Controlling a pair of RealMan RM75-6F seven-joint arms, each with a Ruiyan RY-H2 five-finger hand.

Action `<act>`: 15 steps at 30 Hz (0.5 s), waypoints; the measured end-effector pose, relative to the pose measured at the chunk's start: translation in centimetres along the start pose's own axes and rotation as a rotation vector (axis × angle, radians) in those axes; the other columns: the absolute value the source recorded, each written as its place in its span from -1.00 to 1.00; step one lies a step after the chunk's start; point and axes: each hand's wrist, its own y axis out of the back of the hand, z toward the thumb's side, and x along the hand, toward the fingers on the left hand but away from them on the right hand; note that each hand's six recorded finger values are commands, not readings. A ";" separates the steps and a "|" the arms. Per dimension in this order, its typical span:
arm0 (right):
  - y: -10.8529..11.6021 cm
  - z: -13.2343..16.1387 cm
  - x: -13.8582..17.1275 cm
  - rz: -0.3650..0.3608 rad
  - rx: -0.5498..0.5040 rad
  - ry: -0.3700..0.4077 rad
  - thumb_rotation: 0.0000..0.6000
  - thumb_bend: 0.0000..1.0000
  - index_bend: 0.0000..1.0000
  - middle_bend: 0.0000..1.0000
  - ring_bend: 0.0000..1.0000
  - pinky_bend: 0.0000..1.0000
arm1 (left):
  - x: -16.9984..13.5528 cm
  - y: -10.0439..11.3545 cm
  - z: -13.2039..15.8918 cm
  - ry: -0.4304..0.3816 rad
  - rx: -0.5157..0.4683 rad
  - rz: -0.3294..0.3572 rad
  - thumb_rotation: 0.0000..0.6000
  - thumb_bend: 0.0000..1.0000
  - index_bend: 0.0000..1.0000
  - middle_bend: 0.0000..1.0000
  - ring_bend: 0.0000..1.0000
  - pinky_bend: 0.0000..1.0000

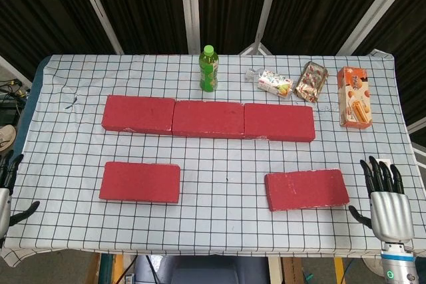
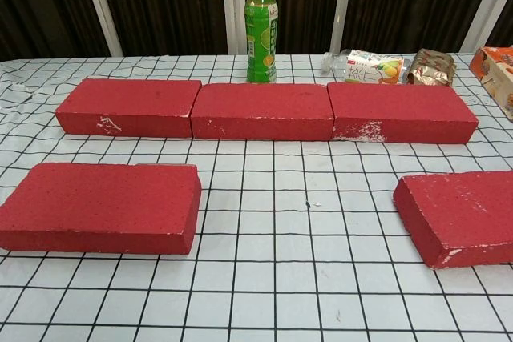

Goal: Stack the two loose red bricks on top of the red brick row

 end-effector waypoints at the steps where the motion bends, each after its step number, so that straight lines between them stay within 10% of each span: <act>1: 0.0 0.0 0.0 0.003 0.001 0.002 1.00 -0.61 -1.00 -1.00 -1.00 -1.00 | 0.0 0.0 0.0 0.001 0.000 0.000 1.00 -1.00 -1.00 -1.00 -1.00 -0.90; 15: -0.1 0.3 0.4 0.033 -0.022 0.011 1.00 -0.62 -1.00 -1.00 -1.00 -1.00 | -0.2 0.4 0.0 0.001 -0.016 0.013 1.00 -1.00 -1.00 -1.00 -1.00 -0.90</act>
